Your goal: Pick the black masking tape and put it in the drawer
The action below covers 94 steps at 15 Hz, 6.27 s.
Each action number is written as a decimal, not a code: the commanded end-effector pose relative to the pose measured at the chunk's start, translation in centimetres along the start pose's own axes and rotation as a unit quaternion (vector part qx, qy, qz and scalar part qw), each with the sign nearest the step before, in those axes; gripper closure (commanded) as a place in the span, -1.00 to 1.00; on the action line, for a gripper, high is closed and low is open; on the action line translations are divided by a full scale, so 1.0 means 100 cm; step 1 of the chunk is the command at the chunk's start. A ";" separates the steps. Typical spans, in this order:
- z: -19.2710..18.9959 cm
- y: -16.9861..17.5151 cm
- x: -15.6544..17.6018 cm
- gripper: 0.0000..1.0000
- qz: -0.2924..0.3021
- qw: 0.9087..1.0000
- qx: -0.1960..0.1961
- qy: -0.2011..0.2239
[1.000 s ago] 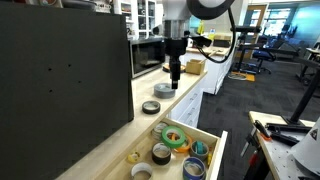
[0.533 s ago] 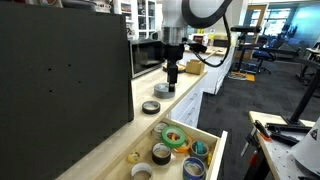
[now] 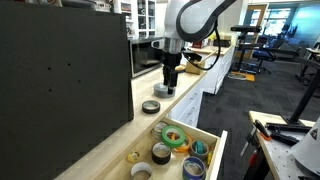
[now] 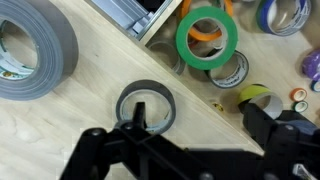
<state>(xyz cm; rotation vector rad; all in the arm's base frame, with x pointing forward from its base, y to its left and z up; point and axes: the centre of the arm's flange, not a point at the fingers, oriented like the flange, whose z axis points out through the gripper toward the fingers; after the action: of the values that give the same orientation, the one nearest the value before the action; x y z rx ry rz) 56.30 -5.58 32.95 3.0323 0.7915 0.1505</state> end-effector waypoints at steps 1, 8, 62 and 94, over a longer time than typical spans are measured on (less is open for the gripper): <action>0.020 0.009 0.010 -1.00 -0.044 0.999 -0.005 0.002; 0.054 -0.004 0.034 -1.00 -0.116 0.993 -0.013 -0.014; 0.013 -0.045 -0.025 0.93 -0.038 0.997 -0.049 -0.047; 0.181 -0.124 -0.037 0.91 -0.027 0.994 0.040 -0.096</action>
<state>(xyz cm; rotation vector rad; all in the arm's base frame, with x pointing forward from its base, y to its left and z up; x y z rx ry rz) 47.12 3.33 15.87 3.0110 0.9046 -0.2042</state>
